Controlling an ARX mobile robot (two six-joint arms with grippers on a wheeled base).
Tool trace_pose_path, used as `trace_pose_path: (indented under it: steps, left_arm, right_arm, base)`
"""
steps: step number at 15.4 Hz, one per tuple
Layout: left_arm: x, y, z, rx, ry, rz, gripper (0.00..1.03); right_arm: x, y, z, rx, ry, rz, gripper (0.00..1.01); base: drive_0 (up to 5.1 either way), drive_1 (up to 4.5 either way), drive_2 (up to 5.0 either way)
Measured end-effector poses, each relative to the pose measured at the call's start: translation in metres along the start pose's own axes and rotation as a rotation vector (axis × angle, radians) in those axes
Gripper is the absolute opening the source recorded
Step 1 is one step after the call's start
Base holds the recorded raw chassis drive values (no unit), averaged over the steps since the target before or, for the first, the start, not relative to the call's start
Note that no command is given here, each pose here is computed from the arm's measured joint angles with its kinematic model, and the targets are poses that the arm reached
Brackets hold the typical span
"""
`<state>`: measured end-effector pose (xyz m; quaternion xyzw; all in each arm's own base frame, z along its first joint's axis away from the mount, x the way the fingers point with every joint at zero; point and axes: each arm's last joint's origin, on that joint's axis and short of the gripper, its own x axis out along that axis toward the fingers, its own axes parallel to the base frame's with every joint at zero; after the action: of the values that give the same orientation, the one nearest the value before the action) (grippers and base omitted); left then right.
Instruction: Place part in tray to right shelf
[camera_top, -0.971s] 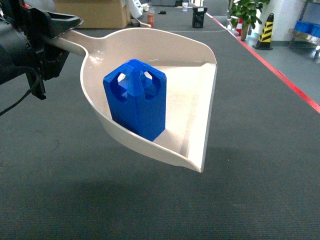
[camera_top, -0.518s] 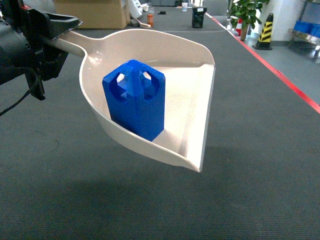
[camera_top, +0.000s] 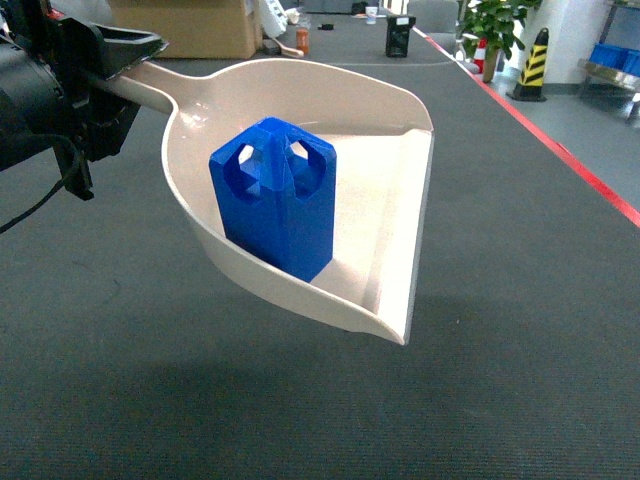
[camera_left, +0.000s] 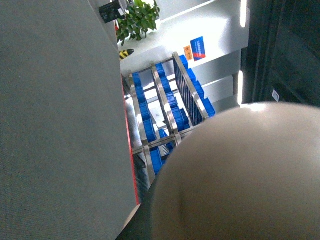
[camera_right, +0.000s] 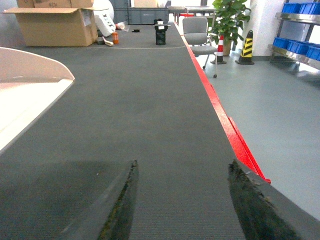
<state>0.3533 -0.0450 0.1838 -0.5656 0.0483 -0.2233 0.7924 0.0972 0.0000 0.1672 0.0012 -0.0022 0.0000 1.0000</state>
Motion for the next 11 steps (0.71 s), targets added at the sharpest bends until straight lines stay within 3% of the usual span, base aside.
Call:
trace_pose_path:
  steps: [3, 4, 11]
  left_arm:
    - [-0.0009, 0.0007, 0.0030, 0.002, -0.015, 0.003, 0.15]
    - [-0.0004, 0.0009, 0.0014, 0.000, -0.007, 0.007, 0.15]
    - [0.0000, 0.0001, -0.0002, 0.000, 0.000, 0.001, 0.14]
  right_arm:
    - [0.0000, 0.0000, 0.0000, 0.000, 0.000, 0.000, 0.92]
    - [0.0000, 0.0000, 0.0000, 0.000, 0.000, 0.000, 1.00]
    - [0.0000, 0.0000, 0.0000, 0.000, 0.000, 0.000, 0.98]
  base:
    - [4.7, -2.64, -2.6]
    - [4.9, -2.60, -2.6]
    - [5.0, -2.46, -2.5]
